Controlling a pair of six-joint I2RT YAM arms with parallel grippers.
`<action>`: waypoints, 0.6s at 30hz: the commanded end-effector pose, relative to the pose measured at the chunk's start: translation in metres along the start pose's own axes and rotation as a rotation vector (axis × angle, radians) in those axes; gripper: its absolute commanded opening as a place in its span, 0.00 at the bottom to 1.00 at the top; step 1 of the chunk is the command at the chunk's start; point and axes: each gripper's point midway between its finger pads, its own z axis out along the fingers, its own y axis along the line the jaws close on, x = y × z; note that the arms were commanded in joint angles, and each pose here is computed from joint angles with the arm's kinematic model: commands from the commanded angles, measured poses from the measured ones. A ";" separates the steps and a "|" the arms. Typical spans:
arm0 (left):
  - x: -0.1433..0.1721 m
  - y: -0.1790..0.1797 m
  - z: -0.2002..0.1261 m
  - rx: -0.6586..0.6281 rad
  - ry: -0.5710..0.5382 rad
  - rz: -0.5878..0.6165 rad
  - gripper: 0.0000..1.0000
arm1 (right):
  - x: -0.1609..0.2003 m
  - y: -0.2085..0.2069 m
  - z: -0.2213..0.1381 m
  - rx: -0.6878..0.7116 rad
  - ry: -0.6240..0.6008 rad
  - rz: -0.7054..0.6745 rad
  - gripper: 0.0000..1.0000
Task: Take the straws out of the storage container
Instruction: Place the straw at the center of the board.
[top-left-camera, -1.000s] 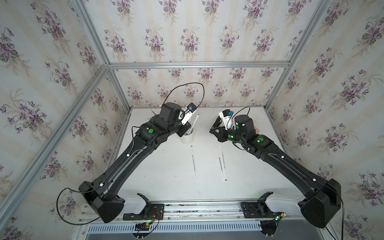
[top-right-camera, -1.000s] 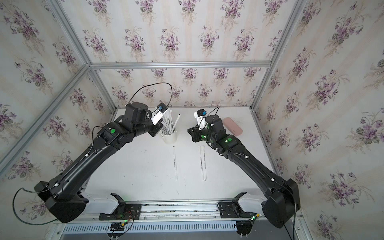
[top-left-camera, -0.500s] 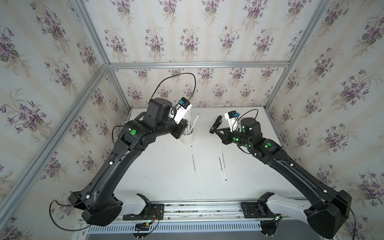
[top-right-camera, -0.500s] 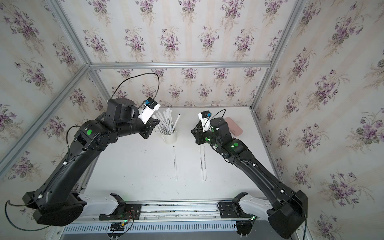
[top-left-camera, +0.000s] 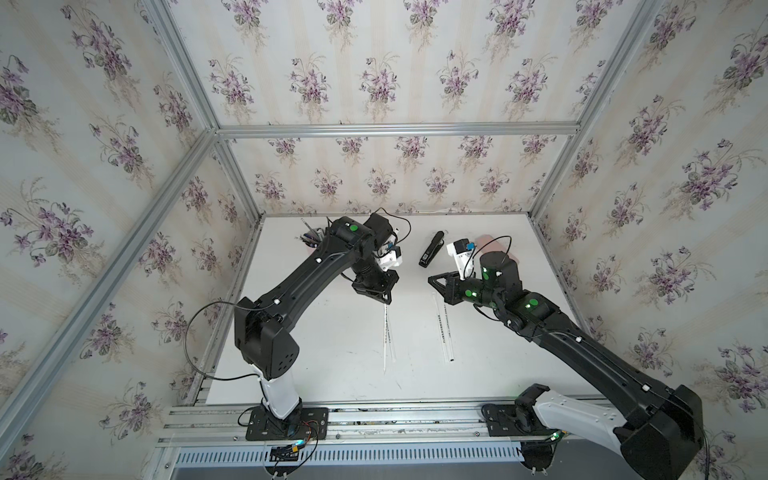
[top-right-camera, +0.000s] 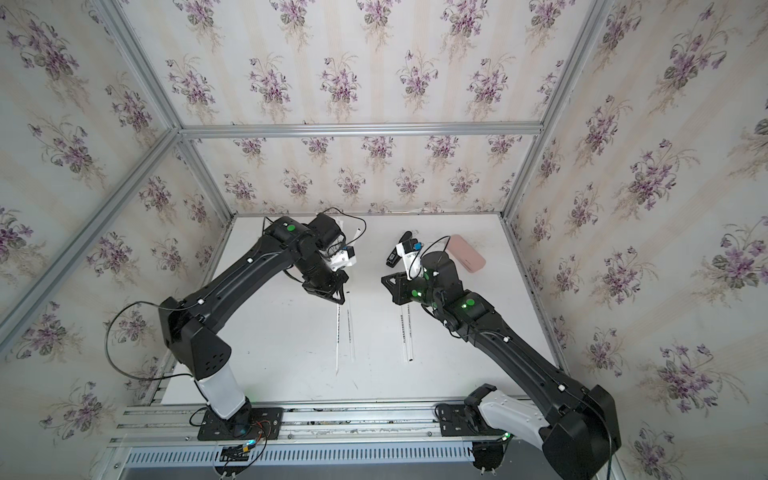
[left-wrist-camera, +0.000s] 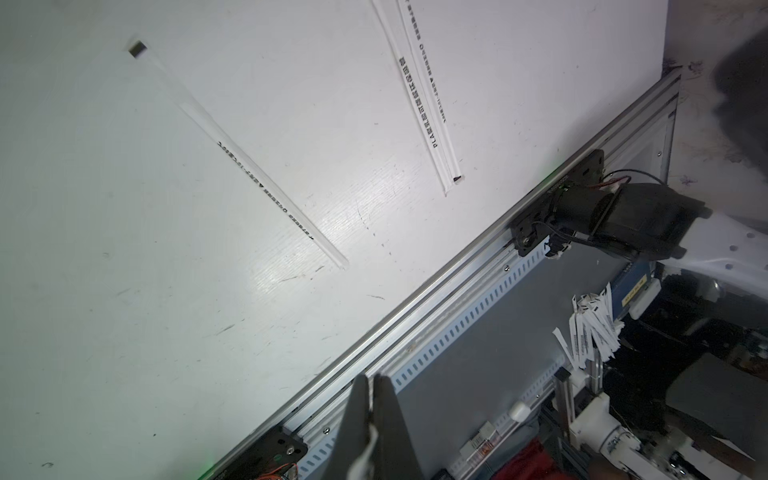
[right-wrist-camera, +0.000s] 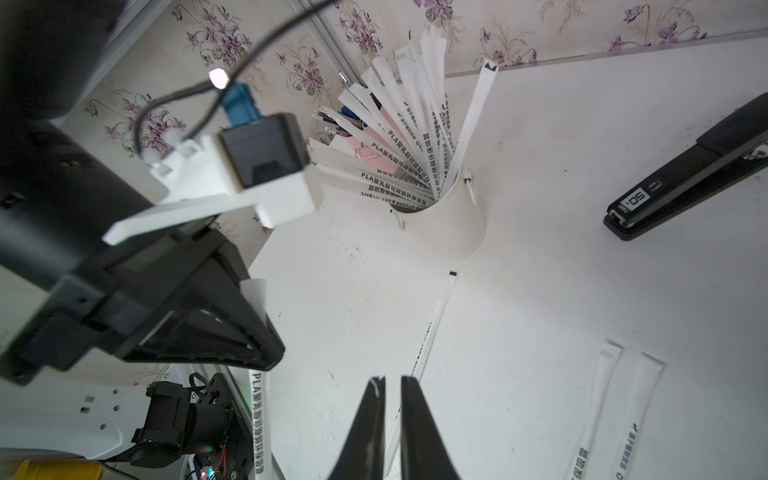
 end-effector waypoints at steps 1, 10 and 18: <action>-0.009 0.007 0.009 0.033 0.010 -0.065 0.04 | -0.004 0.011 -0.002 -0.062 -0.035 0.013 0.14; -0.034 0.050 0.029 -0.010 -0.010 -0.163 0.08 | 0.005 0.003 -0.003 -0.043 -0.034 0.008 0.14; -0.043 0.063 0.035 -0.024 -0.008 -0.182 0.12 | 0.010 -0.001 0.001 -0.038 -0.025 0.011 0.14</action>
